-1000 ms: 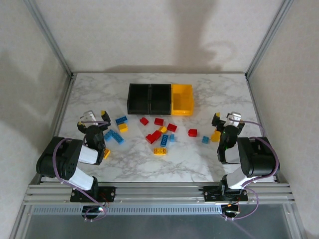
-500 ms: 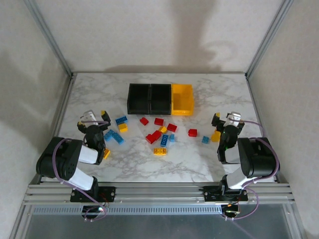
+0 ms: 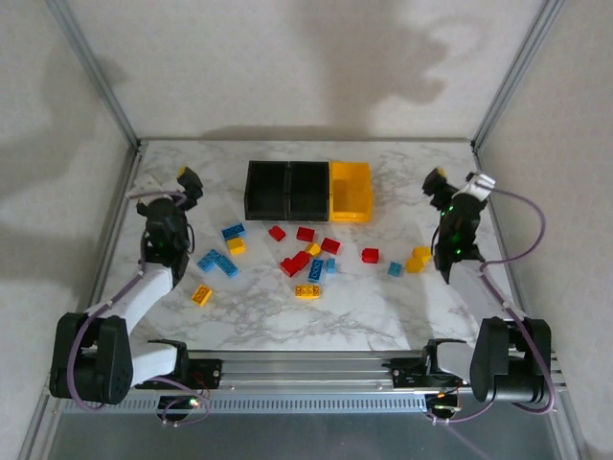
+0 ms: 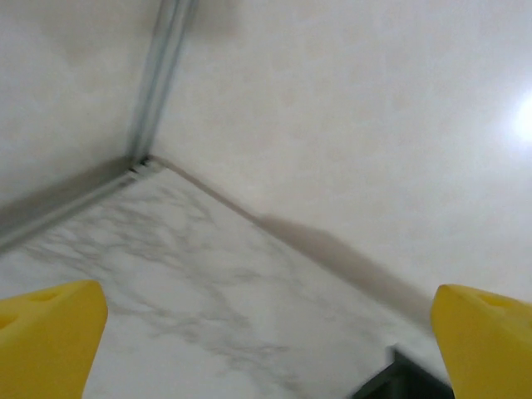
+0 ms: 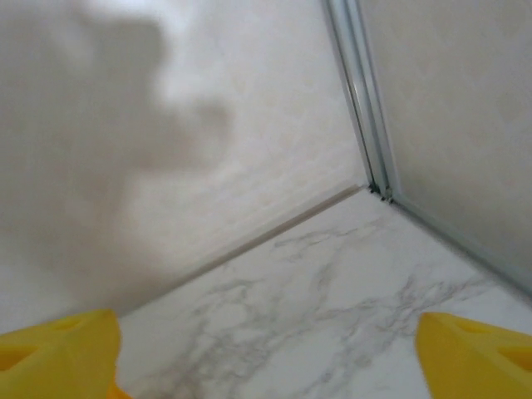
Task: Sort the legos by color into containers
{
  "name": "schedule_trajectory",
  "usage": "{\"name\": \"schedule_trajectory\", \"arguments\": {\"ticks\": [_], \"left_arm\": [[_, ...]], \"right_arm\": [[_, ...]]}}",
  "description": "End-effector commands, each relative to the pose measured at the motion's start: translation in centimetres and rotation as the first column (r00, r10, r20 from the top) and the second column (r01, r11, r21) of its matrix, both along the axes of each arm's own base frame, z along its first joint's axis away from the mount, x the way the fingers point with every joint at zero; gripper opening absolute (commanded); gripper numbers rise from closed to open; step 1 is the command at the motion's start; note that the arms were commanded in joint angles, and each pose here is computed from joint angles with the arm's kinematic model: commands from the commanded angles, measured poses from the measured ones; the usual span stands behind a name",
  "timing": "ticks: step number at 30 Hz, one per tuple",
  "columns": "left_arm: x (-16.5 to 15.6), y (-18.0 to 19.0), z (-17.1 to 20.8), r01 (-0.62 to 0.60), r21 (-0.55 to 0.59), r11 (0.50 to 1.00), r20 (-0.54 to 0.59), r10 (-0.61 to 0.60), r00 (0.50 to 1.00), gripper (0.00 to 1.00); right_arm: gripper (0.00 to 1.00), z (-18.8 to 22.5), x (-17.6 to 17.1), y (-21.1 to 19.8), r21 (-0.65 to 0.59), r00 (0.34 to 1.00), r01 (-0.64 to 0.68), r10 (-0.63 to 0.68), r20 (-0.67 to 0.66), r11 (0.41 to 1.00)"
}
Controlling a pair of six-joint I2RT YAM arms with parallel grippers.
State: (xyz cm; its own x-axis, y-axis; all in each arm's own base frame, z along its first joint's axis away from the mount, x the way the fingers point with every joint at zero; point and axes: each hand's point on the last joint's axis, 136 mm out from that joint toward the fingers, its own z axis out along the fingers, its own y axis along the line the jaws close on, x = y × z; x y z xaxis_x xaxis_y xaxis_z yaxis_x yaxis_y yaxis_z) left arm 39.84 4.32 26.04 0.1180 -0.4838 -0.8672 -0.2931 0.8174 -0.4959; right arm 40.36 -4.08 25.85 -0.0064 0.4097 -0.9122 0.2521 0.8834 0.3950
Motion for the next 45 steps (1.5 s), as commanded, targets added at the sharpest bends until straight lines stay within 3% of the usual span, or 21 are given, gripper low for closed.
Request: {"name": "schedule_trajectory", "arguments": {"ticks": [1,4,6,9,11,14,20,26,31,41,45], "left_arm": [[0.5,-2.7,-2.1,0.148,-0.256,0.955,-0.063,-0.17,0.983,0.99],[0.6,-5.5,-1.9,0.242,-0.294,0.925,-0.084,-0.277,0.957,1.0],[0.3,-7.5,-2.6,0.286,-0.299,0.91,-0.137,-0.338,0.931,0.96],[-0.4,-11.8,-4.0,0.4,-0.325,0.857,-0.192,-0.474,0.859,0.82],[-1.4,-14.8,-5.5,0.453,-0.35,0.82,-0.227,-0.544,0.808,0.74],[-2.8,-17.7,-7.9,0.442,-0.366,0.819,-0.291,-0.552,0.781,0.71],[-5.4,-24.0,-9.3,0.535,-0.349,0.769,-0.314,-0.634,0.707,0.77],[-7.4,-28.3,-11.5,0.614,-0.4,0.68,-0.342,-0.733,0.589,0.74],[-8.3,-29.0,-12.0,0.627,-0.418,0.658,-0.329,-0.753,0.57,0.74],[-8.3,-28.8,-13.0,0.604,-0.43,0.671,-0.344,-0.741,0.577,0.74],[-8.3,-28.6,-13.3,0.597,-0.428,0.678,-0.354,-0.734,0.58,0.74]], "right_arm": [[0.86,-3.3,-0.7,1.8,0.212,0.981,-0.081,0.116,-0.156,0.974],[0.82,-2.9,-1.2,3.3,0.244,0.964,-0.155,0.201,-0.176,0.957],[0.67,-3.5,-1.3,4.7,0.257,0.928,-0.226,0.288,-0.236,0.94],[0.49,-5.6,-1.9,6.0,0.269,0.865,-0.257,0.345,-0.364,0.928],[0.45,-7.5,-2.6,6.3,0.275,0.828,-0.238,0.343,-0.444,0.931],[0.51,-9.9,-3.5,7.4,0.297,0.766,-0.238,0.367,-0.527,0.925],[0.55,-14.7,-5.3,11.3,0.303,0.627,-0.293,0.421,-0.656,0.907],[0.6,-17.0,-6.6,14.5,0.286,0.533,-0.356,0.445,-0.72,0.89],[0.6,-18.9,-7.6,15.8,0.28,0.461,-0.389,0.448,-0.766,0.878],[0.58,-22.2,-8.4,17.9,0.259,0.362,-0.414,0.418,-0.833,0.873],[0.5,-22.9,-8.5,18.1,0.245,0.34,-0.42,0.402,-0.85,0.874]]}}
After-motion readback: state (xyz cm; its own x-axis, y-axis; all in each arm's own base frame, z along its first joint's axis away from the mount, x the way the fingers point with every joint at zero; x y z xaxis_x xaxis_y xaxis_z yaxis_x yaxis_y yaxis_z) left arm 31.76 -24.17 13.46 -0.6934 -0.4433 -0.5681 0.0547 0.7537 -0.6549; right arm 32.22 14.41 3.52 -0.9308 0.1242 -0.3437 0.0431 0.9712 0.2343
